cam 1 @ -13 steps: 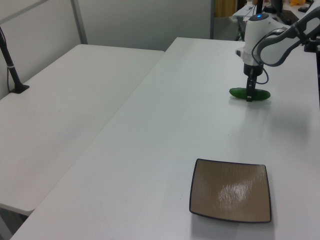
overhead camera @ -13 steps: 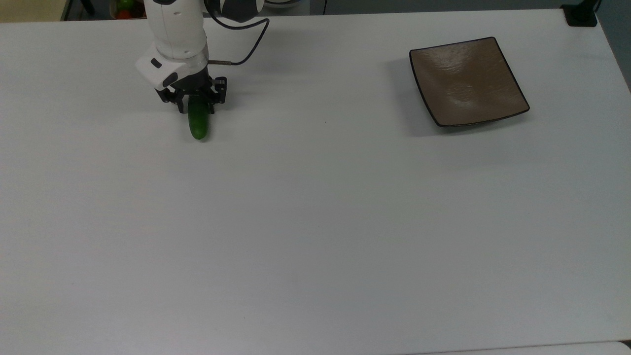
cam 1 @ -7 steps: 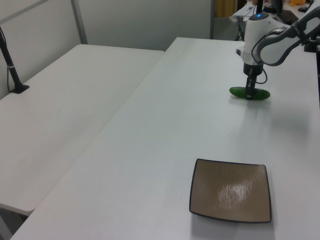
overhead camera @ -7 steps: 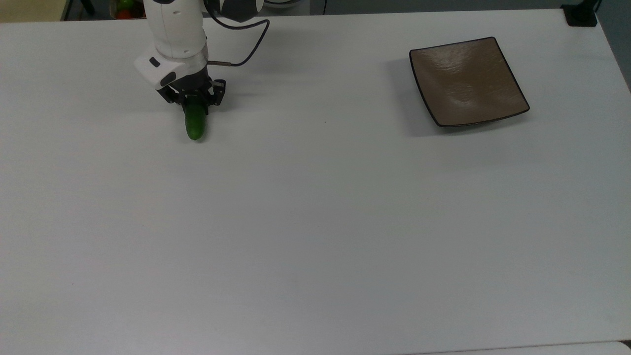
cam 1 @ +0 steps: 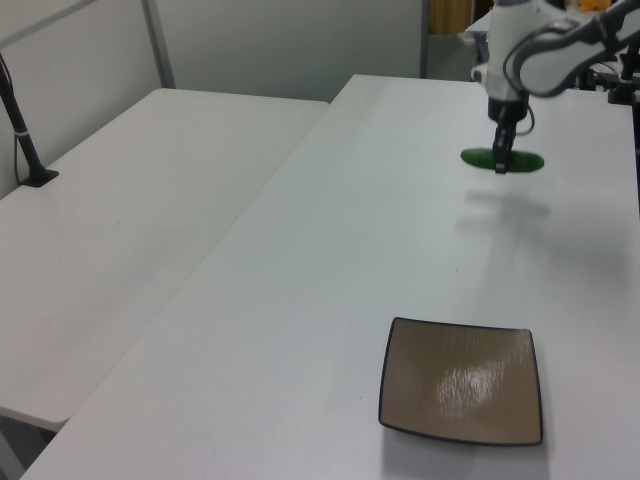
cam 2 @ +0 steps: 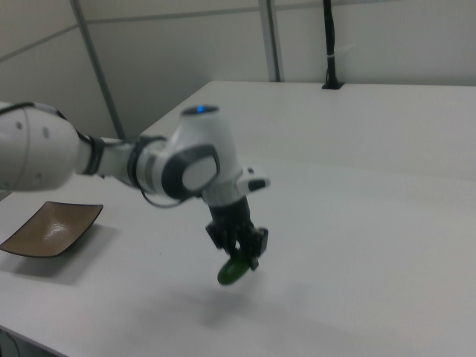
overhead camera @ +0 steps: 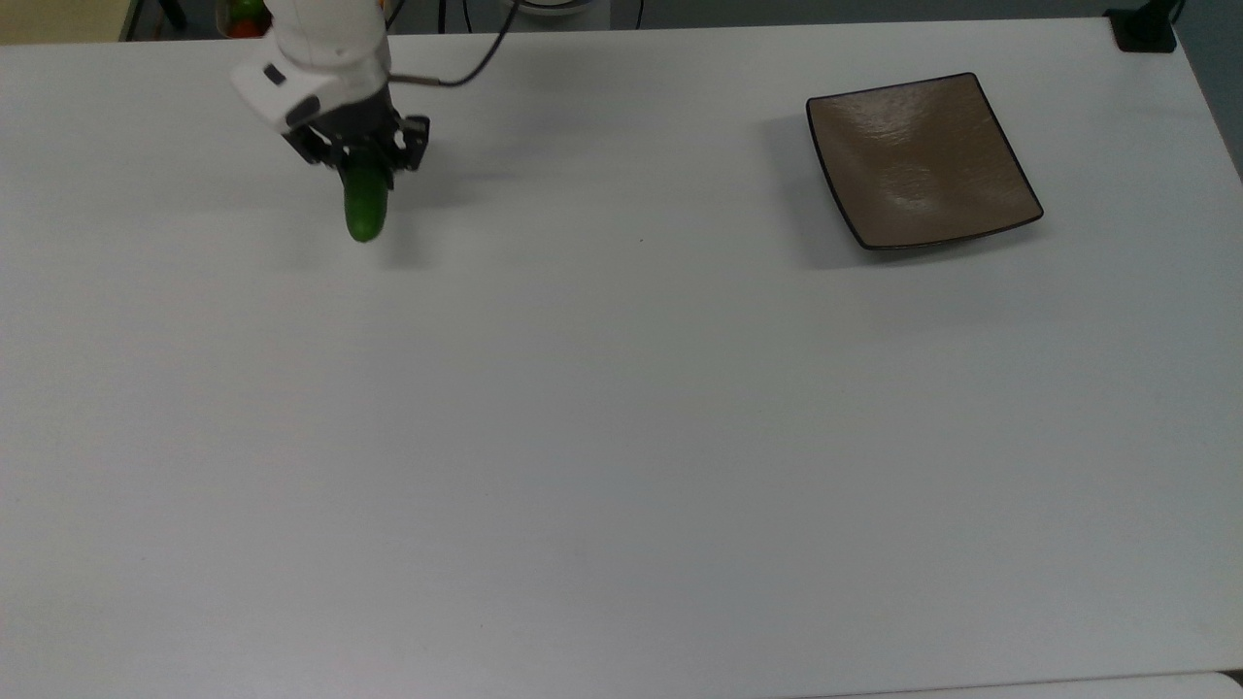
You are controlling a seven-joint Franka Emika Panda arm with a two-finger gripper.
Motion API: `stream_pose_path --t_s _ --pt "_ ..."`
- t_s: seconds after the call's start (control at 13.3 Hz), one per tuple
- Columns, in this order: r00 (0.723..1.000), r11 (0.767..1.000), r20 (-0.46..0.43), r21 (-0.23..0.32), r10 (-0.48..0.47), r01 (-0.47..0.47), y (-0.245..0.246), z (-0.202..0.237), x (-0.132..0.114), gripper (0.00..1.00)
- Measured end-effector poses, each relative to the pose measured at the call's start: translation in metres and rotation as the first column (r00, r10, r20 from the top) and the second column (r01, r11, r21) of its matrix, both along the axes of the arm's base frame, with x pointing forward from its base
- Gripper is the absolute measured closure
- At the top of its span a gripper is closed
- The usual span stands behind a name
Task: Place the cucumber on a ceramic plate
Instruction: 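Lift the held cucumber up off the table, then carry the cucumber across the table toward the brown square plate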
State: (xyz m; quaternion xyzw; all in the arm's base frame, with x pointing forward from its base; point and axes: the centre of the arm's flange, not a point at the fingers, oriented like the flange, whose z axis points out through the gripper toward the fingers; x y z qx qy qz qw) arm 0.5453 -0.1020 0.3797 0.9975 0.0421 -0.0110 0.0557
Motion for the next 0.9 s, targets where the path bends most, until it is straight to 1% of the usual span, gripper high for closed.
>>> stream_pose_path --t_s 0.07,0.15,0.45,0.6,0.9 --pt "1.000 1.000 -0.005 -0.002 -0.005 0.005 0.000 0.023 0.002 0.58" --pt "1.000 1.000 -0.004 -0.005 -0.006 0.006 0.002 0.057 0.006 0.58" --pt "1.000 1.000 -0.009 -0.010 0.027 -0.027 0.029 0.125 0.016 0.58" --pt "0.999 0.999 -0.003 -0.001 0.050 -0.050 0.048 0.149 0.020 0.58" --pt "0.997 0.996 0.021 0.051 0.074 -0.075 0.078 0.172 0.021 0.58"
